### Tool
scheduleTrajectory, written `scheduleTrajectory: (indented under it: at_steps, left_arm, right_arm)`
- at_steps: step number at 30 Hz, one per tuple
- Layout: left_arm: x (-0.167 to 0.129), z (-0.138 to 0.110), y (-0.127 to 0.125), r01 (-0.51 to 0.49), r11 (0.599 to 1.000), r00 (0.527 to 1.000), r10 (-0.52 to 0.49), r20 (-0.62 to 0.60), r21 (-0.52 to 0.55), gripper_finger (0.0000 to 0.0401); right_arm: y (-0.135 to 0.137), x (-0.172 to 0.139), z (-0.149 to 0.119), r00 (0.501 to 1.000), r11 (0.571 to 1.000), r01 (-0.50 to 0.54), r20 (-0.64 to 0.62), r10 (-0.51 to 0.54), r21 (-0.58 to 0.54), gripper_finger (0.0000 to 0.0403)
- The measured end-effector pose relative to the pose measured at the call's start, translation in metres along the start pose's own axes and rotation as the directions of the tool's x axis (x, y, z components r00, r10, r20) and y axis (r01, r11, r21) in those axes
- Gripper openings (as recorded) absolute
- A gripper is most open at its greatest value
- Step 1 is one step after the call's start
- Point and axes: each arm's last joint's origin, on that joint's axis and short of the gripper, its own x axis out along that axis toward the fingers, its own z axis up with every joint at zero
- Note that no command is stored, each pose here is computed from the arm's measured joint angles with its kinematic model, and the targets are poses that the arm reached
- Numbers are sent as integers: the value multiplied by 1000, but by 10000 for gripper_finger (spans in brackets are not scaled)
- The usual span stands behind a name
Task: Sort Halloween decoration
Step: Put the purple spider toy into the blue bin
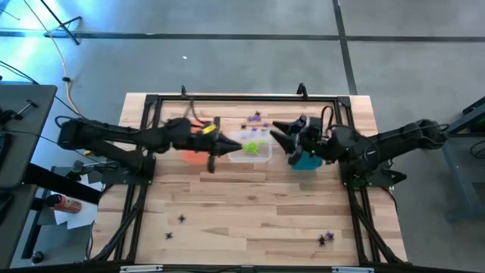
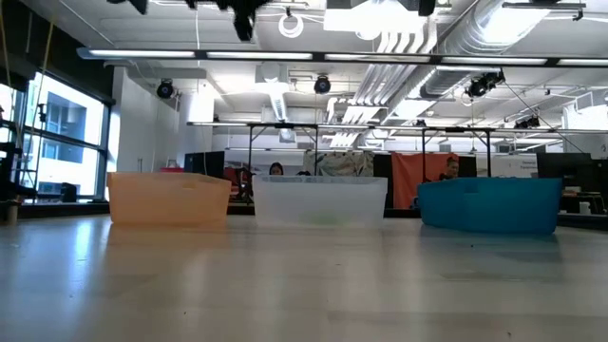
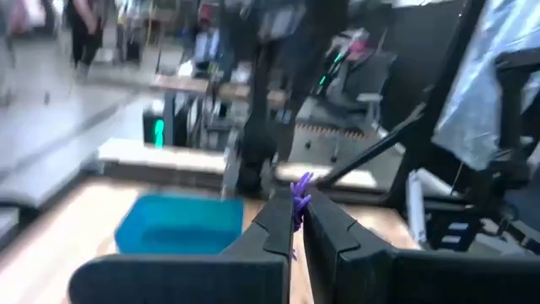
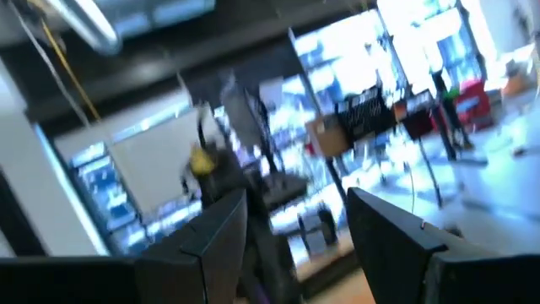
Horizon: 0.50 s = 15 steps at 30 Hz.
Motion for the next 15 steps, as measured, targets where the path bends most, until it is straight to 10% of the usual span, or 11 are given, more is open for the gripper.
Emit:
scheduleTrajectory:
  at_steps: [15]
  left_arm:
    - [194, -53, 55, -55, 998, 984, 52, -169, -10, 0]
  right_arm:
    - [-33, -12, 64, 966, 991, -120, 225, 130, -56, 199]
